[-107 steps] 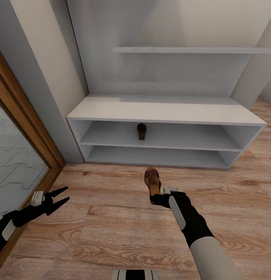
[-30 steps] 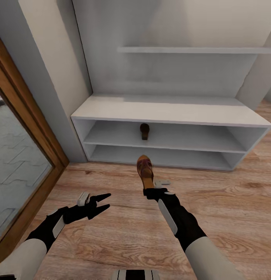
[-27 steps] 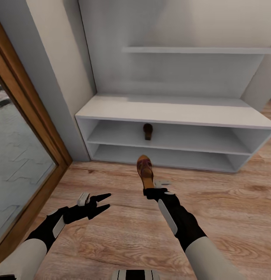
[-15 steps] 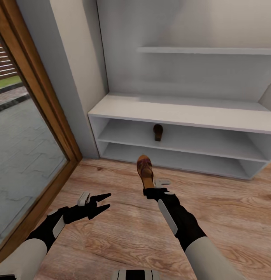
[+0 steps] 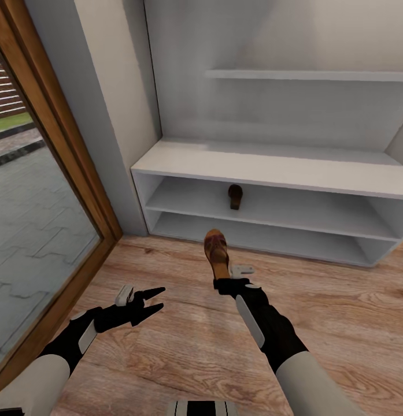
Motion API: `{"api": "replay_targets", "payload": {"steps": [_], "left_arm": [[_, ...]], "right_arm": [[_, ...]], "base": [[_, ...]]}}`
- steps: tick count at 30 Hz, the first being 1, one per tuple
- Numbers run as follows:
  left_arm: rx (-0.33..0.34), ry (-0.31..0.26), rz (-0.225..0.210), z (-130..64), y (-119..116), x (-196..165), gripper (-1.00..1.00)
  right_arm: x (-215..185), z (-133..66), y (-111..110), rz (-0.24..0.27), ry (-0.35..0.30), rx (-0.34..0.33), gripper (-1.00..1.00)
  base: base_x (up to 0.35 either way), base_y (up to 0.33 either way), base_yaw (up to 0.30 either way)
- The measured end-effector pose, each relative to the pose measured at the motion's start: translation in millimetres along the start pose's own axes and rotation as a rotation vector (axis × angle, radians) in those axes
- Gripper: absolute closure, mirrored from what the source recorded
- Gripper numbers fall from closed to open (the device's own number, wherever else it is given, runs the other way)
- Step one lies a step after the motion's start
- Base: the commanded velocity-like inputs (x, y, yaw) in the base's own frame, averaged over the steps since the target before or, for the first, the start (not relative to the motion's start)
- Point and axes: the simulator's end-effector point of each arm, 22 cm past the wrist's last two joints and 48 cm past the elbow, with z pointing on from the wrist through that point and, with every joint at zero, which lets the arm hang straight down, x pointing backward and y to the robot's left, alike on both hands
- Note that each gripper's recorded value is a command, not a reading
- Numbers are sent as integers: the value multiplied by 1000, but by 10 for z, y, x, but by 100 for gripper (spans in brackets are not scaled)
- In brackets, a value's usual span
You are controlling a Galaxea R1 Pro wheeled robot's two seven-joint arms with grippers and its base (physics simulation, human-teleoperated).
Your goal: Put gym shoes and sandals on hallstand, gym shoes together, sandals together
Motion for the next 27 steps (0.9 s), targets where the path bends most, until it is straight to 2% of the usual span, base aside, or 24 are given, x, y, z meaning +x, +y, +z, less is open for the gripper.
{"api": "replay_targets", "payload": {"steps": [1, 4, 6, 10, 16, 22, 27], "left_arm": [[0, 0, 0, 0, 0, 0, -100], [0, 0, 0, -1, -1, 2, -100], [0, 0, 0, -1, 0, 2, -100], [0, 0, 0, -1, -1, 1, -100], [0, 0, 0, -1, -4, 0, -100], [0, 0, 0, -1, -1, 1, -100], [1, 0, -1, 3, -6, 3, -100]], "right_arm": [[-4, -1, 0, 0, -1, 0, 100], [-283, -105, 52, 6, -64, -14, 100], [-322, -122, 60, 7, -73, -17, 100], [-349, -134, 66, 8, -80, -18, 100], [-354, -138, 69, 8, -81, -20, 100], [-350, -135, 69, 8, -80, -20, 100], [-350, -136, 69, 8, -80, -20, 100]], "base": [[0, 0, 0], [0, 0, 0], [0, 0, 0], [53, 0, 0], [255, 0, 0], [68, 0, 0], [287, 0, 0]]}}
